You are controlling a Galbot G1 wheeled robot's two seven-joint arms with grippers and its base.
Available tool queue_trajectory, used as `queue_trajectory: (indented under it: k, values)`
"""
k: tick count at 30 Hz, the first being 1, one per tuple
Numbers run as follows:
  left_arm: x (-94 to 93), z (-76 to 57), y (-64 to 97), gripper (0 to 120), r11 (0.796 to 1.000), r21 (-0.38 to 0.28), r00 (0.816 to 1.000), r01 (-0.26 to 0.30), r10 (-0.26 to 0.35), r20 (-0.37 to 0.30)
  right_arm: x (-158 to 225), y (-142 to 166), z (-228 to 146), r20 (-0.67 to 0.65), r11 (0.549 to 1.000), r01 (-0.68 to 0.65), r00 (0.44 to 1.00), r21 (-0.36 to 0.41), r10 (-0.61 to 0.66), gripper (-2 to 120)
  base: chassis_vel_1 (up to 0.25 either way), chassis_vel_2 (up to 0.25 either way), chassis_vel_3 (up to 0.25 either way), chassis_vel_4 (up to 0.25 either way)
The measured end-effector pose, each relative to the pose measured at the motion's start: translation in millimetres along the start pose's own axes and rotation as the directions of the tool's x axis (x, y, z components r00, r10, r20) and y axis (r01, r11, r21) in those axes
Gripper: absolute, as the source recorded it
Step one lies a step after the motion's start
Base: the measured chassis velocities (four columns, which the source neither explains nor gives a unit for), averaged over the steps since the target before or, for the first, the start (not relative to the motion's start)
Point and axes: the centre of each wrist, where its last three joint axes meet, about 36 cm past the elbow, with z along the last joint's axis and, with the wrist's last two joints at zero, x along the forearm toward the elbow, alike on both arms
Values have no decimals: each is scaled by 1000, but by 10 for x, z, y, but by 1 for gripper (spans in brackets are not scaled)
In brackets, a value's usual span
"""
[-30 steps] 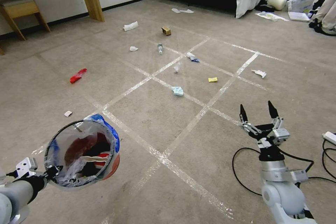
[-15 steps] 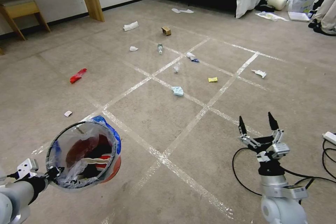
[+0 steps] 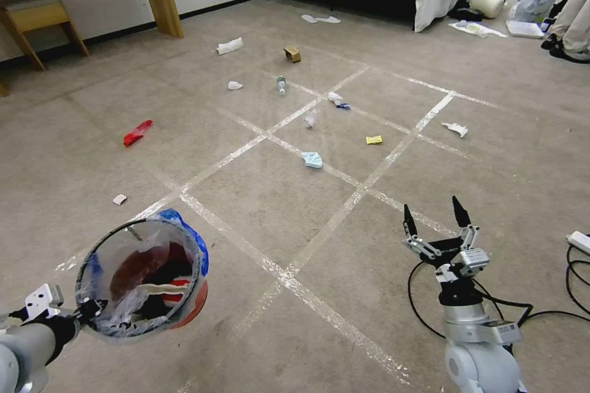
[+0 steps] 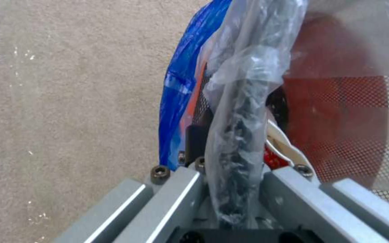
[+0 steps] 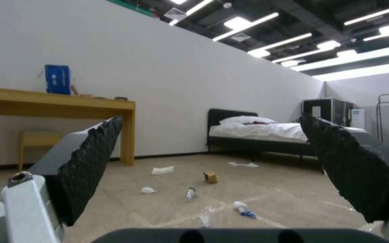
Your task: Pick up the trash bin and place the garbage on the floor into it.
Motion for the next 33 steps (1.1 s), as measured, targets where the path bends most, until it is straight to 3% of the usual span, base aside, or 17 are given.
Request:
queue_trajectory:
  k: [33]
  values:
    - [-37, 96, 7, 0, 1000, 28, 1000, 2, -2, -6, -9, 47, 154, -21, 999, 42, 999, -24, -43, 100, -55, 52, 53, -53]
